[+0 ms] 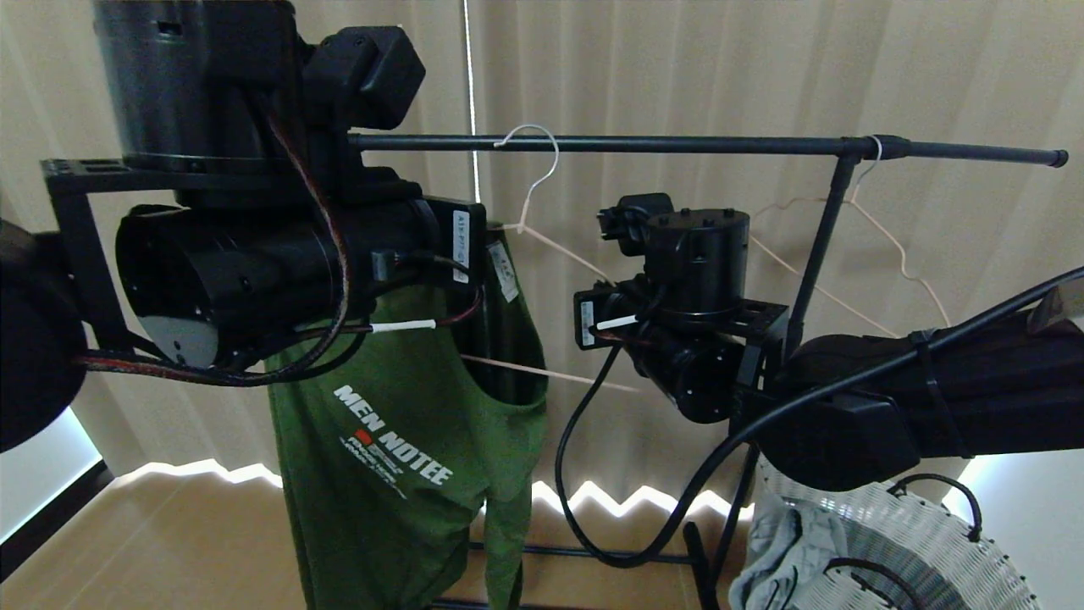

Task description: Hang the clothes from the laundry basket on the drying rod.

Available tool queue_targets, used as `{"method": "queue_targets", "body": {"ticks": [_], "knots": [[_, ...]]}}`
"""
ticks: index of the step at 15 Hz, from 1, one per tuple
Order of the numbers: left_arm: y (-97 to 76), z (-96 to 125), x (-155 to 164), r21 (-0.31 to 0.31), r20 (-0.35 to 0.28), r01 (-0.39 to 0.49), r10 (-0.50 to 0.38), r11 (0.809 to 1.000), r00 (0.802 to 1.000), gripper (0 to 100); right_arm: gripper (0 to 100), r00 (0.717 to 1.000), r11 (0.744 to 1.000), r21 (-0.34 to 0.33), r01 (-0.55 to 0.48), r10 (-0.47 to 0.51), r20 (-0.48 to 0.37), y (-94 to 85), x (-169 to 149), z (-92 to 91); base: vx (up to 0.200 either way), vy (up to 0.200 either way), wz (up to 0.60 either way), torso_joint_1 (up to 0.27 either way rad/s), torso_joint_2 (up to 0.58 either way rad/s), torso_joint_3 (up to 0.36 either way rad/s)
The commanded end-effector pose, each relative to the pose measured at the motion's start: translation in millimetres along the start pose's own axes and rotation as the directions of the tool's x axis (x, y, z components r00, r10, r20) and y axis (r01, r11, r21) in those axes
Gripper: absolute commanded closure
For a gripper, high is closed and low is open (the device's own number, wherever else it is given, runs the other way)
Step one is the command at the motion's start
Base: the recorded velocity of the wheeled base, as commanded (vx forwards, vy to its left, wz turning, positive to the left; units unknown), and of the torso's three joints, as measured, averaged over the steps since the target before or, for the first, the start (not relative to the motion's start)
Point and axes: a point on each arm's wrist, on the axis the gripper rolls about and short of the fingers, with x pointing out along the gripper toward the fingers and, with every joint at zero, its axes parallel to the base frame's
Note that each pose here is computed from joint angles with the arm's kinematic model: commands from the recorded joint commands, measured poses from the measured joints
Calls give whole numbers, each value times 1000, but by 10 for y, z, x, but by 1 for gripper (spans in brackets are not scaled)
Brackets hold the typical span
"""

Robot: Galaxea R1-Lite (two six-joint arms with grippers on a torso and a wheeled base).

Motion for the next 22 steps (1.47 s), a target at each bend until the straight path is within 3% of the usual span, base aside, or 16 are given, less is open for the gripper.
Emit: {"method": "queue_targets", "body": {"ticks": [1, 4, 10, 11, 16, 19, 22], "knots": [[-68, -127, 64, 12, -44, 47, -46, 999, 998, 100, 100, 1000, 1000, 8, -22, 21, 16, 76, -35, 44, 0, 0, 0, 0, 0, 0], [-80, -288, 55, 25, -94, 95, -92, 995, 991, 100, 100, 999, 999, 20, -31, 30, 36, 109, -56, 113, 0, 0, 0, 0, 0, 0], [-17, -350, -72, 42, -108, 88, -83, 995, 991, 100, 100, 998, 999, 31, -28, 26, 54, 69, -98, 194, 0, 0, 0, 0, 0, 0], [4, -359, -94, 48, -109, 84, -79, 995, 991, 0, 100, 998, 999, 37, -26, 24, 61, 50, -110, 223, 0, 0, 0, 0, 0, 0], [128, -370, -126, 95, -105, 54, -44, 994, 994, 0, 100, 997, 999, 49, -3, -1, 76, -47, -94, 292, 0, 0, 0, 0, 0, 0], [150, -408, -224, 111, -71, 62, -55, 992, 996, 0, 100, 996, 998, 54, 30, -34, 78, -170, -33, 314, 0, 0, 0, 0, 0, 0], [319, -426, -364, 143, -1, 8, -8, 990, 1000, 0, 100, 993, 996, 68, 58, -65, 101, -341, -96, 444, 0, 0, 0, 0, 0, 0]]}}
